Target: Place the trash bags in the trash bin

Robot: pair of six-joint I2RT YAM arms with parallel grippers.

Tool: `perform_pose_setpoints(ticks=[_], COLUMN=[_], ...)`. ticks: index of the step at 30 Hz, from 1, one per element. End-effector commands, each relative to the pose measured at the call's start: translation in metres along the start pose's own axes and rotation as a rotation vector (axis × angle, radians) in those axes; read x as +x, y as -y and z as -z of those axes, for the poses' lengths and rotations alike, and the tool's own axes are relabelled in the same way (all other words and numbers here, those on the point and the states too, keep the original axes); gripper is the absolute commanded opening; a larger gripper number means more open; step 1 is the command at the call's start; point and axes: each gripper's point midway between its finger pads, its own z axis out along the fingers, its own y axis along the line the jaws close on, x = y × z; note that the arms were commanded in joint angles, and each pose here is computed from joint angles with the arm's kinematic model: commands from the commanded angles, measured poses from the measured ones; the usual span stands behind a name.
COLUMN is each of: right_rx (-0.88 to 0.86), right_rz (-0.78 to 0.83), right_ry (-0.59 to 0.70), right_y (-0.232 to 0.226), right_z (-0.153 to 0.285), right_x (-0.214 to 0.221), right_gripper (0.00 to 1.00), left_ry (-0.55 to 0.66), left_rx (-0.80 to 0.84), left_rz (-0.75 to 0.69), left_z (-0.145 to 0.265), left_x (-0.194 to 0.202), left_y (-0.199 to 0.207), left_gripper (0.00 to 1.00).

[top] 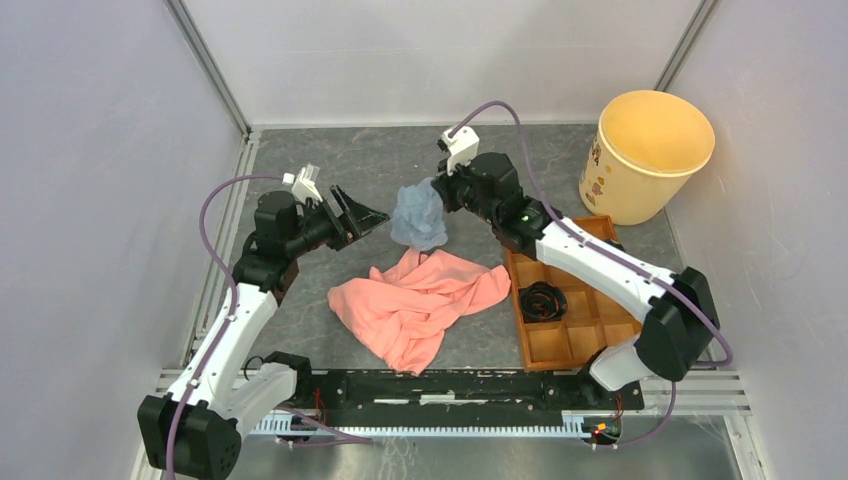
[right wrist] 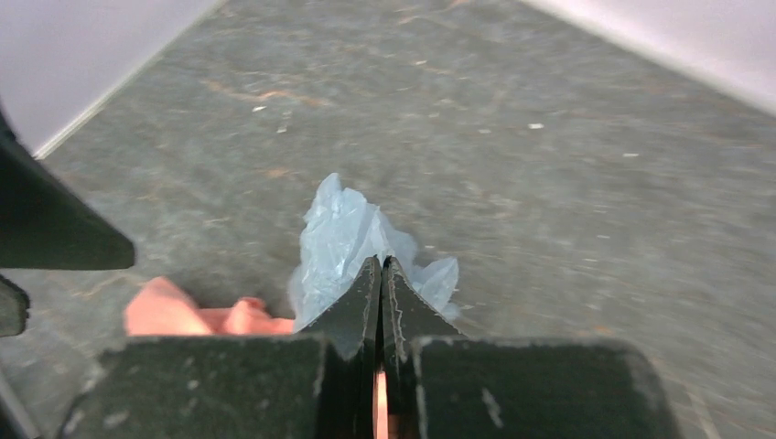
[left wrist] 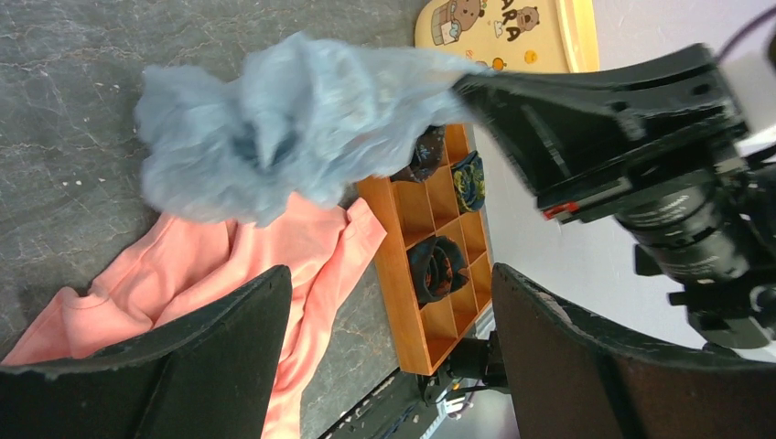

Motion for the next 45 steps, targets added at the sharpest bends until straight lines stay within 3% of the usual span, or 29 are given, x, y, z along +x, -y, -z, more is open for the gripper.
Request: perform_pose_setpoints(ticks=[1,4,6,9,11,13,19,26,29,37,42,45], right_rx=[0.169,0.131,0.018,-0.248,-0.314,-0.320,-0.222,-0.007,-0.002,-0.069,0.022,0.021], right_rz=[0.122,0.133,0.070,-0.025,-0.060,-0.058,-0.028,-0.018,-0.032,-0.177,-0.245,-0.336], right_ry=[0.108,0.065,0.040,-0.012,-0.015,-0.011,0.061,-0.018,-0.139,-0.187,-0.219,-0.230], right_y=[0.030,0.015,-0.010,-0.061,-0.074,-0.073,-0.030,0.050,0.051,0.028,0.042,0.037], right_z=[0.031,0.019,0.003,-0.014,-0.013,-0.008,0.022,0.038,0.045,0.050,0.040,0.036], right_x=[-0.058,-0.033,-0.013,0.010,0.012,0.008,-0.019,0.018,0.062,0.116,0.133,0.141], right_gripper=[0.01,0.02,0.08,0.28,0.44,0.58,0.78,0.83,0.83,0.83,0.79,0.79], left_ry=[0.028,0.051,0.064,0.085,0.077,0.066,-0.007,-0.190,-0.234,-0.262,-0.294,-0.280], left_rx=[0.014,-0.015,-0.060,-0.134,-0.164,-0.174,-0.147,-0.157,-0.195,-0.370,-0.360,-0.379], left_rz=[0.006,-0.001,-0.001,-0.011,-0.013,-0.012,-0.006,-0.087,-0.150,-0.238,-0.239,-0.234], left_z=[-0.002,-0.004,-0.003,-0.002,-0.001,-0.001,-0.016,-0.063,-0.079,-0.101,-0.118,-0.118], left_x=[-0.007,-0.012,-0.013,-0.013,-0.009,-0.005,0.001,0.035,0.057,0.077,0.090,0.088], left_y=[0.005,-0.001,-0.009,-0.026,-0.034,-0.038,-0.041,-0.035,-0.036,-0.087,-0.090,-0.093], left_gripper=[0.86,0.85,0.85,0.87,0.90,0.92,0.96,0.98,0.97,0.86,0.71,0.46])
